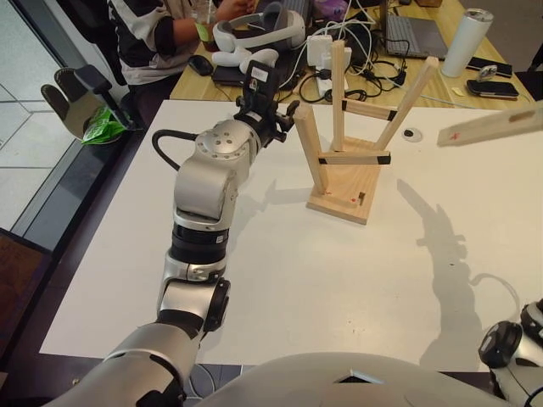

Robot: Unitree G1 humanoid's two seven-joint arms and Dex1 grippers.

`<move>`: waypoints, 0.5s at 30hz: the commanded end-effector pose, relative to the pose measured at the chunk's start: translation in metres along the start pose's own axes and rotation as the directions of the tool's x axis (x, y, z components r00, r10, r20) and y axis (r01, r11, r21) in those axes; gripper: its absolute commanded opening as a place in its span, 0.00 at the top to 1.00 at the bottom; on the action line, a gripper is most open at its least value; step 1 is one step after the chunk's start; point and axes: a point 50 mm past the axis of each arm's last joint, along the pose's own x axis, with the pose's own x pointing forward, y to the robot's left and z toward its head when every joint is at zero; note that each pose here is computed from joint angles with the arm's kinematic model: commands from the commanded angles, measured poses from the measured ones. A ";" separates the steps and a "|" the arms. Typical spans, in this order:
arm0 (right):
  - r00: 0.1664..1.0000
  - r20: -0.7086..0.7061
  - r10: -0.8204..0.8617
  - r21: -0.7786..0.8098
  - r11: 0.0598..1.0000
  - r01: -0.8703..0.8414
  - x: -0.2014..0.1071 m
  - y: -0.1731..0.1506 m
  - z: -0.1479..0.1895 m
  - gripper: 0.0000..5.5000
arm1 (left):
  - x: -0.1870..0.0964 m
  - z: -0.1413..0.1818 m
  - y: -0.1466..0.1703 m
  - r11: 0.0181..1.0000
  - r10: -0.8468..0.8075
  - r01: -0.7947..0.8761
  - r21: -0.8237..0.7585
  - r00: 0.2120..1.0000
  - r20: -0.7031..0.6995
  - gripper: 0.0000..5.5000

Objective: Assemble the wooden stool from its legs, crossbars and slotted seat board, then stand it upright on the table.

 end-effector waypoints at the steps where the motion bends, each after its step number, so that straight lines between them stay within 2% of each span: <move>1: 0.978 -0.191 0.084 0.145 0.988 -0.056 -0.023 -0.014 -0.029 0.82 | -0.006 0.006 -0.008 1.000 -0.030 0.030 -0.005 0.999 0.014 0.47; 4: 0.942 -0.278 0.187 0.237 0.964 -0.121 -0.034 -0.019 -0.038 0.82 | -0.006 0.008 -0.010 0.999 -0.034 0.034 -0.015 0.999 0.015 0.47; 8: 0.924 -0.279 0.263 0.348 0.924 -0.159 -0.029 -0.030 -0.027 0.82 | -0.007 0.009 -0.025 0.996 -0.075 0.076 -0.056 0.997 0.024 0.47; 15: 0.947 -0.250 0.201 0.298 0.947 -0.122 0.000 -0.042 -0.025 0.82 | -0.008 0.009 -0.041 0.989 -0.113 0.115 -0.094 0.993 0.024 0.47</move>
